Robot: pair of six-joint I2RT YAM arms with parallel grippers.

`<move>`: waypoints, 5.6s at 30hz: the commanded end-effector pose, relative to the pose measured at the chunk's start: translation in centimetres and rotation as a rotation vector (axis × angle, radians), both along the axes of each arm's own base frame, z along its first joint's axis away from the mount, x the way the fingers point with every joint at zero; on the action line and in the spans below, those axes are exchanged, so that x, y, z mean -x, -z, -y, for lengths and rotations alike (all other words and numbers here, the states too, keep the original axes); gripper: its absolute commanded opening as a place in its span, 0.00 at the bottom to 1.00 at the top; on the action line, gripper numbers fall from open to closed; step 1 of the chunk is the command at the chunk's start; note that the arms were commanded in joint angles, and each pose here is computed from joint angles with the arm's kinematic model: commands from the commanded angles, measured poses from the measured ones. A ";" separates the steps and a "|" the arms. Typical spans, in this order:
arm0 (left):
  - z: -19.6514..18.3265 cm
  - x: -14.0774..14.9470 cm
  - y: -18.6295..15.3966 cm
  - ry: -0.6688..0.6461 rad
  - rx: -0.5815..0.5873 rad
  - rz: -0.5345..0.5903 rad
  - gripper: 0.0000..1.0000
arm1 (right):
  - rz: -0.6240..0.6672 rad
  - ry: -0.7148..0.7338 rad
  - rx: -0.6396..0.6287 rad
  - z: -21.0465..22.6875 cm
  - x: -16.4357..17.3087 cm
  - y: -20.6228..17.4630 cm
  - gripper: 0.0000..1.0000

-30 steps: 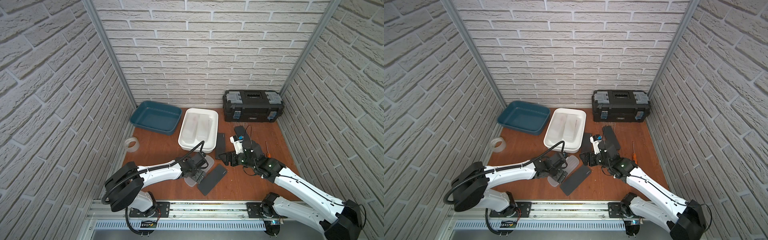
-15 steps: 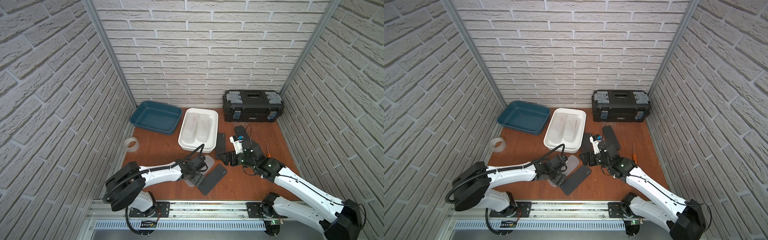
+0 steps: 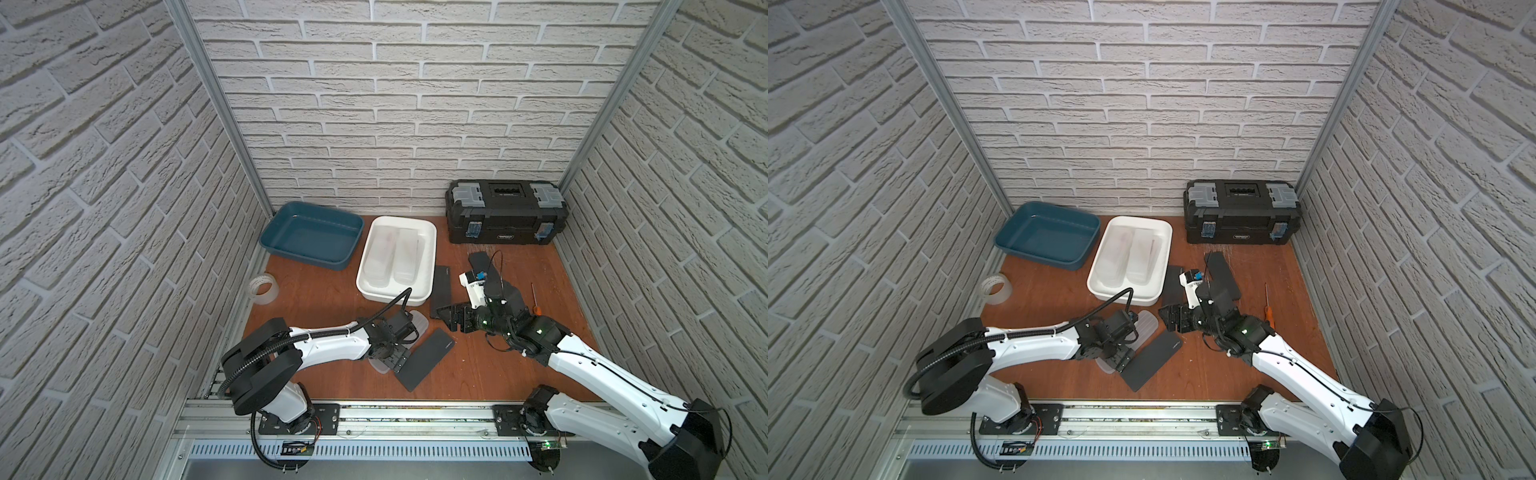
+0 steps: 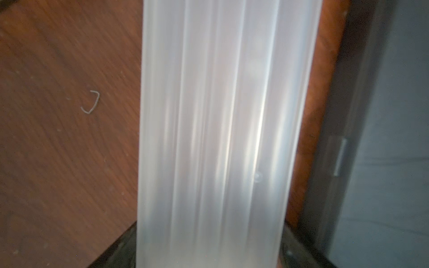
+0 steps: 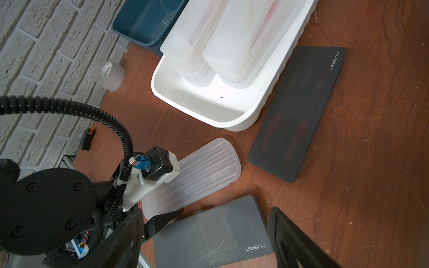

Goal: Place the pencil cases by color into the storage box
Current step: Pick up the pencil case from the center of the board, then place the pencil case at the storage box, then adjust the pencil case at the center of the board.

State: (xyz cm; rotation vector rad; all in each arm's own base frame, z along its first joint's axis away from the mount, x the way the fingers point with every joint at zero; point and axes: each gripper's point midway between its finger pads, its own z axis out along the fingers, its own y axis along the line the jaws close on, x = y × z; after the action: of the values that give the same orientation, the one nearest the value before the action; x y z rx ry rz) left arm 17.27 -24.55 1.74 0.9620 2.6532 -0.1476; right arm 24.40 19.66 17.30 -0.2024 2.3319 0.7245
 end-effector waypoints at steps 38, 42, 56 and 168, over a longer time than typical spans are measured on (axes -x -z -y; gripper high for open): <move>-1.3 1.0 -9.4 0.009 0.108 0.071 0.68 | 0.076 0.030 0.015 0.9 -0.5 -1.2 0.84; -0.7 0.5 -10.8 0.008 0.136 0.097 0.68 | 0.080 0.037 0.023 1.0 -0.6 -1.2 0.84; 0.6 -3.2 -14.6 -0.045 0.156 0.110 0.73 | 0.111 0.055 0.059 2.3 -0.1 -1.7 0.84; -0.6 -19.6 -24.4 -0.260 0.281 0.256 0.95 | 0.028 0.128 0.230 4.5 -2.1 -0.9 0.87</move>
State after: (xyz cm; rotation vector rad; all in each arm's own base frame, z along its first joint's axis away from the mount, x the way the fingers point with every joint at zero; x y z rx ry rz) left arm 37.95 -23.08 26.56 0.4051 2.4576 -0.2702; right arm 25.59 15.71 18.19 -0.2081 2.3440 0.4189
